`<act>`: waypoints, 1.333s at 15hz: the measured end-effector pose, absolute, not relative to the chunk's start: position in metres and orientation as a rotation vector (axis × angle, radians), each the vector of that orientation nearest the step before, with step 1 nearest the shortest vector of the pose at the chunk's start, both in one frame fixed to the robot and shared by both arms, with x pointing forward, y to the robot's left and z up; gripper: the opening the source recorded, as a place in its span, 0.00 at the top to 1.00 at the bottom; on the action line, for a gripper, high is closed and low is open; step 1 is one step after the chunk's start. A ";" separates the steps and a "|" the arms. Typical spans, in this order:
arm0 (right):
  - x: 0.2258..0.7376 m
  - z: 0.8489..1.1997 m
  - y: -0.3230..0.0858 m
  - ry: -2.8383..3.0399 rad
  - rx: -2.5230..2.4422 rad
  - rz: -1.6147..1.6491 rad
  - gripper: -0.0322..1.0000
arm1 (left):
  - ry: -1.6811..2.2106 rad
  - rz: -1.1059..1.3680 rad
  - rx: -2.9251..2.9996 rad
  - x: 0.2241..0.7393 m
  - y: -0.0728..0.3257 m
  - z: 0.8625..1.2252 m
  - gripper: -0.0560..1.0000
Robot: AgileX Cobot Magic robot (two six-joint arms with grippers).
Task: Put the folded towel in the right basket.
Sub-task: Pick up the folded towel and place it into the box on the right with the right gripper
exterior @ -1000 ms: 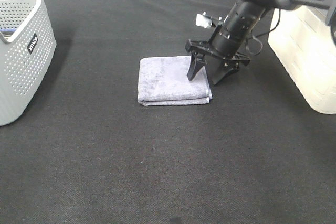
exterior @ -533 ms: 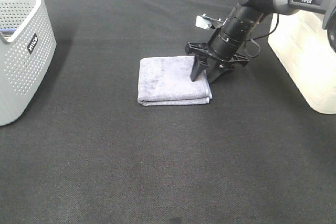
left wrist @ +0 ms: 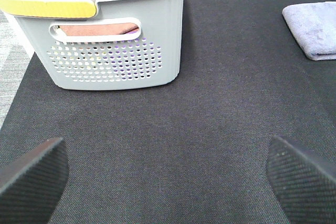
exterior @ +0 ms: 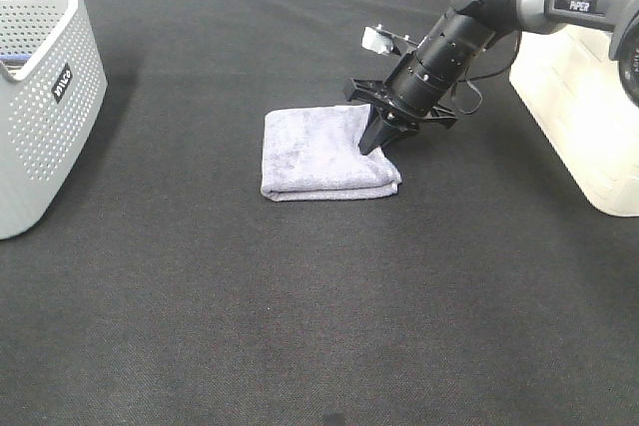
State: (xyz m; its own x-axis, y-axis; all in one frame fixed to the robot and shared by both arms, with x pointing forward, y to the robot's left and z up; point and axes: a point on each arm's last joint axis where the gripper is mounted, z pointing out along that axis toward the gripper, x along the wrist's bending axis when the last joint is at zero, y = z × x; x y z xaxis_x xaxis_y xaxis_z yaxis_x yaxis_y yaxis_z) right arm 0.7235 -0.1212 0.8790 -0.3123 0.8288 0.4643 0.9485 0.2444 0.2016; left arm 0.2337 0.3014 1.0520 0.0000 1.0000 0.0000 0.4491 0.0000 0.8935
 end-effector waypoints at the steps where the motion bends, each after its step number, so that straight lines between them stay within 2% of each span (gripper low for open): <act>1: 0.723 0.887 -0.122 -2.276 -1.655 -0.665 0.91 | 1.543 0.952 1.543 0.234 0.301 1.052 0.03; 8: 0.704 1.044 -0.139 -2.587 -1.633 -0.941 0.91 | 1.543 0.952 1.543 0.234 0.301 1.052 0.03; 9: 0.698 1.063 -0.143 -2.630 -1.634 -0.971 0.91 | 1.543 0.952 1.543 0.234 0.301 1.052 0.03; 10: 0.698 1.063 -0.143 -2.630 -1.634 -0.971 0.91 | 1.543 0.952 1.543 0.234 0.301 1.052 0.03; 12: 0.685 1.102 -0.153 -2.729 -1.649 -1.026 0.91 | 1.543 0.952 1.543 0.234 0.301 1.052 0.03; 13: 0.676 1.127 -0.166 -2.766 -1.701 -1.067 0.91 | 1.543 0.952 1.543 0.234 0.301 1.052 0.03; 15: 0.667 1.154 -0.196 -2.750 -1.819 -1.110 0.91 | 1.543 0.952 1.543 0.234 0.301 1.052 0.03; 20: 0.654 1.185 -0.294 -2.577 -2.203 -1.091 0.91 | 1.543 0.952 1.543 0.234 0.301 1.052 0.03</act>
State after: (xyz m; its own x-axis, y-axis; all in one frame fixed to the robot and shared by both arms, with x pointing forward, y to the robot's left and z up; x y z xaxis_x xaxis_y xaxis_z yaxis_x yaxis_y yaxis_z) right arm 0.6541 -0.2940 1.1845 -0.1814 0.9811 0.0678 0.7313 0.0885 0.6763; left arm 0.2337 0.3014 1.0520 0.0000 1.0000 0.0000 0.4491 0.0000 0.8935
